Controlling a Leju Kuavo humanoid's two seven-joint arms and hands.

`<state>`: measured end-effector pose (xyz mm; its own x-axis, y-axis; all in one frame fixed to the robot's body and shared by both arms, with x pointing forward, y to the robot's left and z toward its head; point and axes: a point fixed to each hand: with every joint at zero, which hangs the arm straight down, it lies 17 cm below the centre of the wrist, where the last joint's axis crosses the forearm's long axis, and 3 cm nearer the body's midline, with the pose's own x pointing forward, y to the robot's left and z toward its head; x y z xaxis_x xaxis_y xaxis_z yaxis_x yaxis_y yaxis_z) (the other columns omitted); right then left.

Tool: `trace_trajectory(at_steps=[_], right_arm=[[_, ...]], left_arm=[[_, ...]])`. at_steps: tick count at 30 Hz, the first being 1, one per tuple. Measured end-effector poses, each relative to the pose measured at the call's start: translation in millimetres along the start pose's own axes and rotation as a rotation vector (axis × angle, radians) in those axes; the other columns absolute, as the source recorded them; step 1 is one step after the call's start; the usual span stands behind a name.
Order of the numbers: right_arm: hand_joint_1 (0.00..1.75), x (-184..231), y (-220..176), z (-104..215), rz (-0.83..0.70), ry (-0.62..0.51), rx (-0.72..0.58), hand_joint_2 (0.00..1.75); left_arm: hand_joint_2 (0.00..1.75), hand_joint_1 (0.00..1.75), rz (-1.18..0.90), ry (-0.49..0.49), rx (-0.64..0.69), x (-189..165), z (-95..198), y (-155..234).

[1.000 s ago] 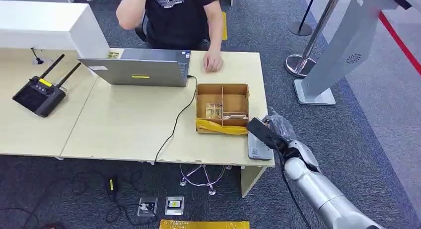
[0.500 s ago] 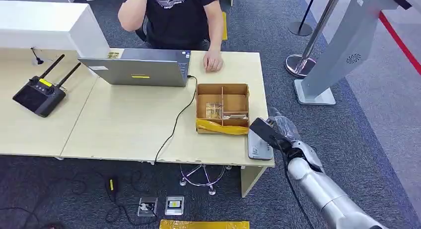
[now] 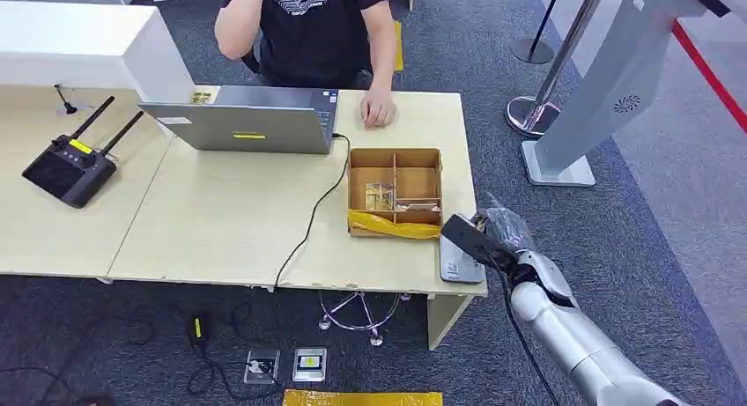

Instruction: Pass the card to the sensor for recognition and then transmit it.

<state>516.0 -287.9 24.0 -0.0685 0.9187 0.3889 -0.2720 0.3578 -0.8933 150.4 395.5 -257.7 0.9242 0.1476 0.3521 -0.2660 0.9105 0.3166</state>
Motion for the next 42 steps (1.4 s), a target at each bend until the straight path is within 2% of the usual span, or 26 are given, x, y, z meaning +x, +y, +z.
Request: trace_trajectory(at_steps=[12,20,42], right_arm=[[1.75,-1.3,-4.5,-2.8,0.035,-0.035,-0.009,1.75],[1.75,-1.2,-3.3,-4.3,0.005,-0.071,0.007,1.75],[1.75,-31.5,3.3,-4.8,-0.089,-0.006,0.032,1.75]], left_arm=[[0.0,0.0,0.022,0.007,0.025,-0.8,-0.2,3.0],[0.0,0.0,0.051,0.02,0.046,-2.8,0.4,3.6],[0.0,0.0,0.079,0.043,0.052,-6.8,1.4,1.1]])
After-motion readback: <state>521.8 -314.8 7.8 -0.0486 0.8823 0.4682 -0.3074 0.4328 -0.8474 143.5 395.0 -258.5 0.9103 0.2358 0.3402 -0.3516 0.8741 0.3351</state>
